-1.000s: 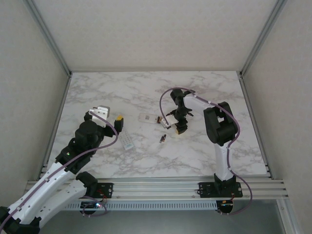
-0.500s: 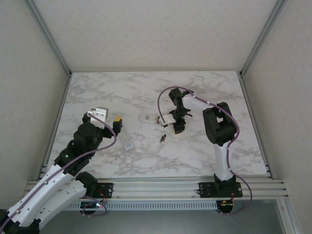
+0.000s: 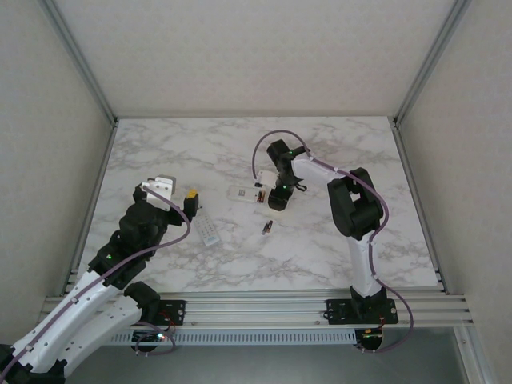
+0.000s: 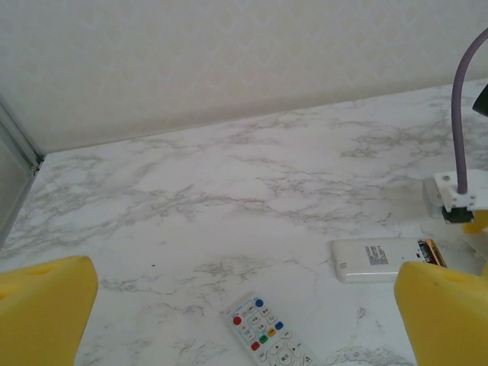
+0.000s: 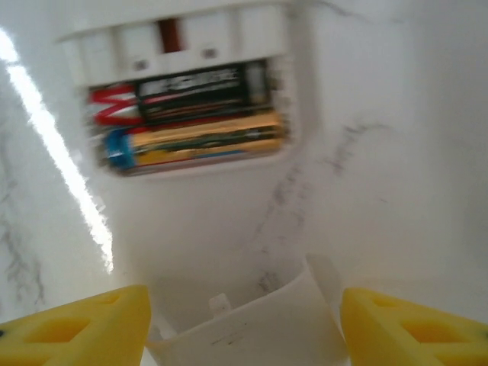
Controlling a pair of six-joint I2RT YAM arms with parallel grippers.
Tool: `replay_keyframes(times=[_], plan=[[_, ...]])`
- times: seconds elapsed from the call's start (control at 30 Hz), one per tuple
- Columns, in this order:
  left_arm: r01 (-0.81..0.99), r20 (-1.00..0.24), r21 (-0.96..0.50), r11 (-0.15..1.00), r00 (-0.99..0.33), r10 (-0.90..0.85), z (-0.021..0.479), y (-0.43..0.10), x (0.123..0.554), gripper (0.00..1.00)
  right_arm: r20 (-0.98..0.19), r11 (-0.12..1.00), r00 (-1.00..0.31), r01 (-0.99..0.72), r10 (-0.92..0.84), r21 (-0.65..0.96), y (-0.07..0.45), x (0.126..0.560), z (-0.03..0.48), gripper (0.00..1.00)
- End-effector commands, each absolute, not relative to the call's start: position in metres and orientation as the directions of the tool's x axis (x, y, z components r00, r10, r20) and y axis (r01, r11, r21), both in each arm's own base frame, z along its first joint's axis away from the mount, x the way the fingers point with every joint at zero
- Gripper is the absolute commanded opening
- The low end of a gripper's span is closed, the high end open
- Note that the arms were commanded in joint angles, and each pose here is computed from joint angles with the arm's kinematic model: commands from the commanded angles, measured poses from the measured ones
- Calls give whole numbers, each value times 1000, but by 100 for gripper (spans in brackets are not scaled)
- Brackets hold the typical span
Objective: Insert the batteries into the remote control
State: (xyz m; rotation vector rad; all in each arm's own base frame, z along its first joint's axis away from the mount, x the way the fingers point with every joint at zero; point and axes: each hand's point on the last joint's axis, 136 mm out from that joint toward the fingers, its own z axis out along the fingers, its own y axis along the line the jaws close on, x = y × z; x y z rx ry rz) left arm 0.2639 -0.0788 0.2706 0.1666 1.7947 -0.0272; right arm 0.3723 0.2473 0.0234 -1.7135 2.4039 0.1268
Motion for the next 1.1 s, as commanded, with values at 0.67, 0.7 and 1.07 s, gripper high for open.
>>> replay_keyframes(times=[0.67,0.7,1.07], plan=[[155,-982,18,988,-182,46,283,-88,271,100,-335,646,-619,-763,-710,42,233,390,102,99],[157,-982,20,987,-183,49,283,-88,271,100,-284,602,-585,-798,-760,32,229,388,98,99],[162,-981,22,987,-186,53,281,-89,272,100,-102,212,-206,-976,-973,-57,219,362,54,96]])
